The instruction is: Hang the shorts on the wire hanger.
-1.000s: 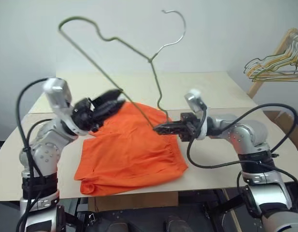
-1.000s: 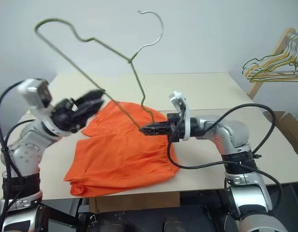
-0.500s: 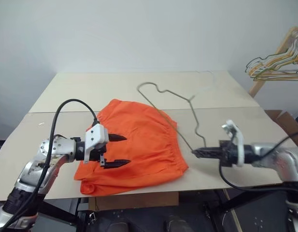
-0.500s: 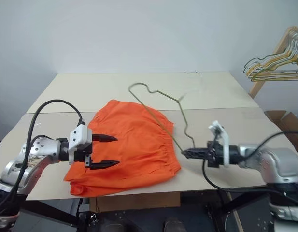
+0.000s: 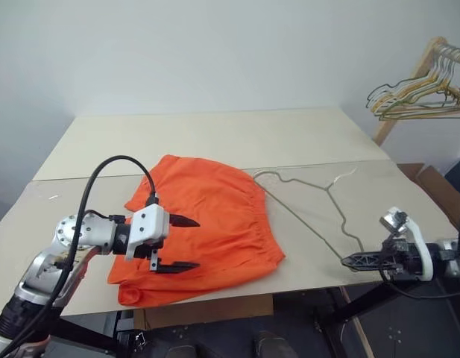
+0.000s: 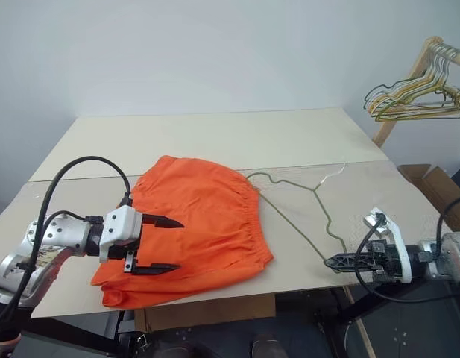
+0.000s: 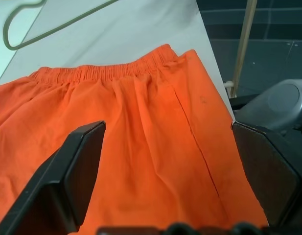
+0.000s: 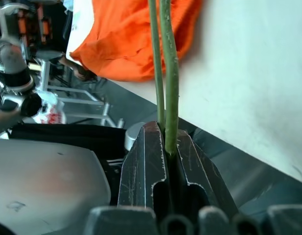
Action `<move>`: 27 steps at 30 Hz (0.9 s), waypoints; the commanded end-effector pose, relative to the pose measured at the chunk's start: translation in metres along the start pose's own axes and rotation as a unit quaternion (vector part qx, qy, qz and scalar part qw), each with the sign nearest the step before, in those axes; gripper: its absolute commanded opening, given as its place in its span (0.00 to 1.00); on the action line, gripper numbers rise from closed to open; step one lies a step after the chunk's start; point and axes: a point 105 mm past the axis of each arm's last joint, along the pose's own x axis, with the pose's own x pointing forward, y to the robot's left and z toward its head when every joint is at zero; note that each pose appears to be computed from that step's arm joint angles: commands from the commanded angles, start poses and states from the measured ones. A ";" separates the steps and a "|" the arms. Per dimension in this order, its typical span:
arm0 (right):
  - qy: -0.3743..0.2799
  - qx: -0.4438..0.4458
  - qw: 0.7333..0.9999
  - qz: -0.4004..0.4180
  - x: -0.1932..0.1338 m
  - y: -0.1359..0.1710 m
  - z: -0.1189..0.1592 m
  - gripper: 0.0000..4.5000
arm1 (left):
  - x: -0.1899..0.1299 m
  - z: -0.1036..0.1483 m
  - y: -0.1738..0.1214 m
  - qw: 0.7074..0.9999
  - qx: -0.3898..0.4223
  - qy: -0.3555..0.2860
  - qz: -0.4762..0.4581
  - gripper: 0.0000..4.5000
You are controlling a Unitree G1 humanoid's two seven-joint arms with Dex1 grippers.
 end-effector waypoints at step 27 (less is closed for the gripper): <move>-0.032 0.067 0.997 -0.004 -0.018 -0.016 -0.002 0.00 | 0.004 0.013 -0.006 1.000 0.016 -0.015 -0.007 0.99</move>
